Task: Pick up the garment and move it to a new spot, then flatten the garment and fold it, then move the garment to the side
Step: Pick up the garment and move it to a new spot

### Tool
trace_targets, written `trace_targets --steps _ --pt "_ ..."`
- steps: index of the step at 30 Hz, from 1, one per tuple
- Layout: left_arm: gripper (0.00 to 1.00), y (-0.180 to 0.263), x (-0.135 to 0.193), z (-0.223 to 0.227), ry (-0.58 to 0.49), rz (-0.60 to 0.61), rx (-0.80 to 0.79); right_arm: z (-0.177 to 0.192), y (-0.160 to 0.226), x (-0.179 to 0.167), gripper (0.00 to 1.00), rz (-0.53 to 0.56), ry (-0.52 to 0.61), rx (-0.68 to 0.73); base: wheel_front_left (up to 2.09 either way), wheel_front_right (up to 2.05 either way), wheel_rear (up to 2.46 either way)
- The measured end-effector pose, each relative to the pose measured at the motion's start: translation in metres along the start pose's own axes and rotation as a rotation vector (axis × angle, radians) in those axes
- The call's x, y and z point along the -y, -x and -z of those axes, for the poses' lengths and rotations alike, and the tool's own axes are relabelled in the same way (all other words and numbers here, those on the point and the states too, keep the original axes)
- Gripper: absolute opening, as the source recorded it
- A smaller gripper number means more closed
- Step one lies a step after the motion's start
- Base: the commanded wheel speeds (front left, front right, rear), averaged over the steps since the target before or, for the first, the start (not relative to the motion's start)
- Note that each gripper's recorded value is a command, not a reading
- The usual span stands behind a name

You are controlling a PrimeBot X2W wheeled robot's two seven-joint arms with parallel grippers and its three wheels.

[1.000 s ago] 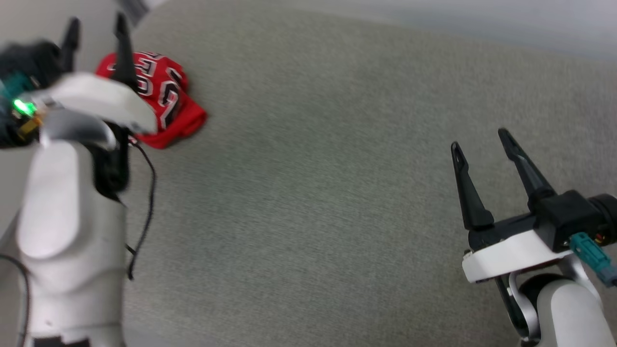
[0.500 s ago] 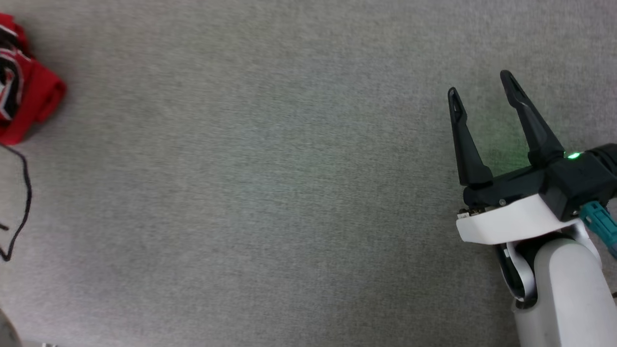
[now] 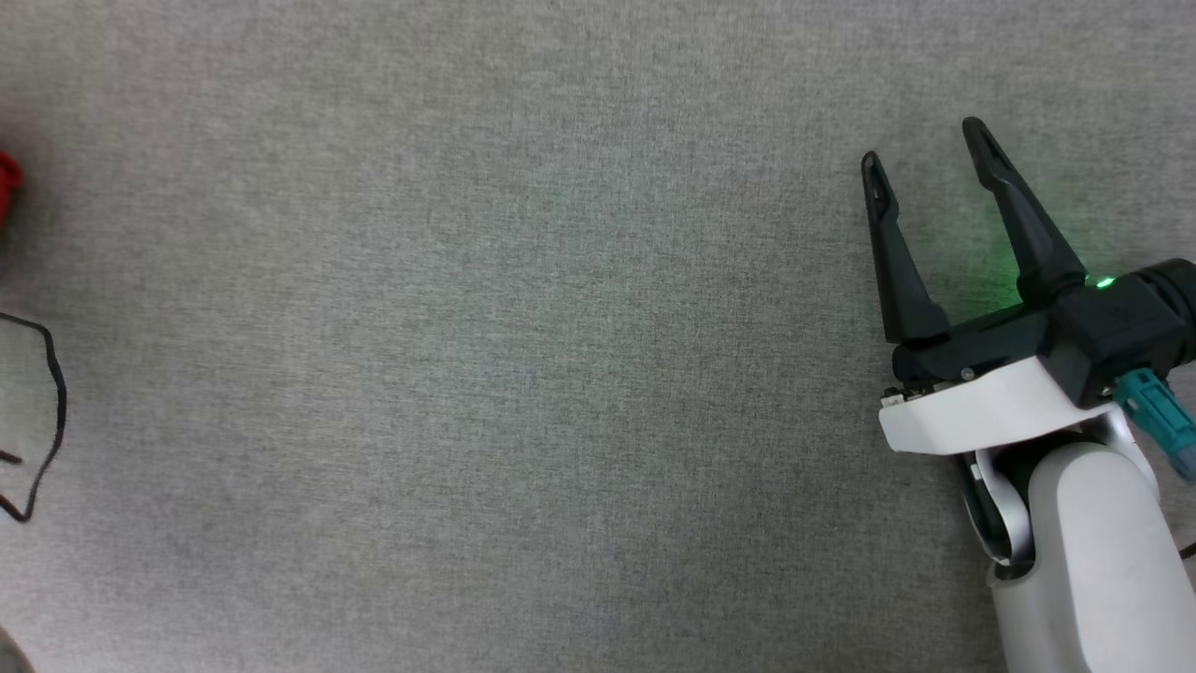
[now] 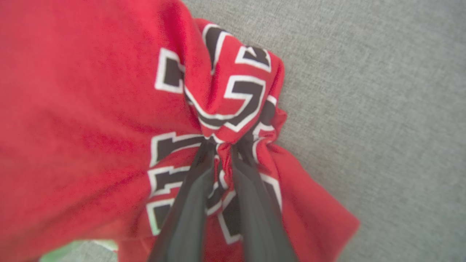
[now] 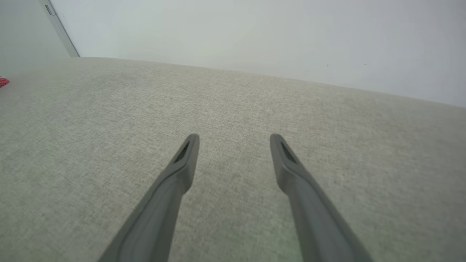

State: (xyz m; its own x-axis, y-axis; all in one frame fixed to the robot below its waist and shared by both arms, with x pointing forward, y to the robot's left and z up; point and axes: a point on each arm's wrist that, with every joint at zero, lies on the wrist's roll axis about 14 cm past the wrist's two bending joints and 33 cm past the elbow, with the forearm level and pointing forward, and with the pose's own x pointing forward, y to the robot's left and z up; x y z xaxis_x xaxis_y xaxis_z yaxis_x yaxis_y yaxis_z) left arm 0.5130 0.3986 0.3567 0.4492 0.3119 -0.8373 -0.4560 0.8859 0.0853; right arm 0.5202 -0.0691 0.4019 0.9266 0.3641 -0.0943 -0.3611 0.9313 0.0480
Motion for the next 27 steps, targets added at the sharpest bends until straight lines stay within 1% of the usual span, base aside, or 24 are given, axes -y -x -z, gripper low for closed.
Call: trace_targets --steps 3,6,9,12,15,17,20,23,25,27 --pt "0.0 0.01 -0.005 -0.011 -0.036 -0.022 0.107 -0.009 0.002 -0.003 1.0 -0.005 0.006 0.016 0.0 0.0 0.0" --pt "0.0 0.029 -0.009 -0.034 -0.056 -0.026 0.254 -0.022 0.007 -0.006 1.0 -0.009 0.011 0.036 0.0 0.0 0.0" --pt "0.0 0.061 -0.009 -0.068 -0.059 0.001 0.454 -0.036 0.015 -0.008 1.0 -0.004 0.015 0.056 0.0 0.0 0.0" --pt "0.0 0.099 -0.004 -0.099 -0.047 0.061 0.645 -0.055 0.025 -0.007 1.0 0.008 0.012 0.088 0.0 0.0 0.0" --pt "0.0 0.144 0.002 -0.128 -0.051 0.111 0.825 -0.074 0.037 -0.005 1.0 0.026 -0.001 0.123 0.0 0.0 0.0" --pt "0.0 0.17 0.008 -0.141 -0.054 0.144 0.916 -0.084 0.045 -0.005 1.0 0.034 0.003 0.141 0.0 0.0 0.0" --pt "0.0 0.208 0.026 -0.153 -0.04 0.215 1.045 -0.096 0.06 0.0 1.0 0.059 0.0 0.158 0.0 0.0 0.0" --pt "0.0 0.243 0.051 -0.157 -0.036 0.303 1.147 -0.105 0.076 0.005 1.0 0.085 -0.003 0.17 0.0 0.0 0.0" --pt "0.0 0.26 0.074 -0.151 -0.044 0.375 1.185 -0.111 0.087 0.009 1.0 0.105 0.001 0.181 0.0 0.0 0.0" --pt "0.0 0.27 0.103 -0.138 -0.055 0.455 1.187 -0.116 0.099 0.016 1.0 0.133 0.006 0.186 0.0 0.0 0.0"
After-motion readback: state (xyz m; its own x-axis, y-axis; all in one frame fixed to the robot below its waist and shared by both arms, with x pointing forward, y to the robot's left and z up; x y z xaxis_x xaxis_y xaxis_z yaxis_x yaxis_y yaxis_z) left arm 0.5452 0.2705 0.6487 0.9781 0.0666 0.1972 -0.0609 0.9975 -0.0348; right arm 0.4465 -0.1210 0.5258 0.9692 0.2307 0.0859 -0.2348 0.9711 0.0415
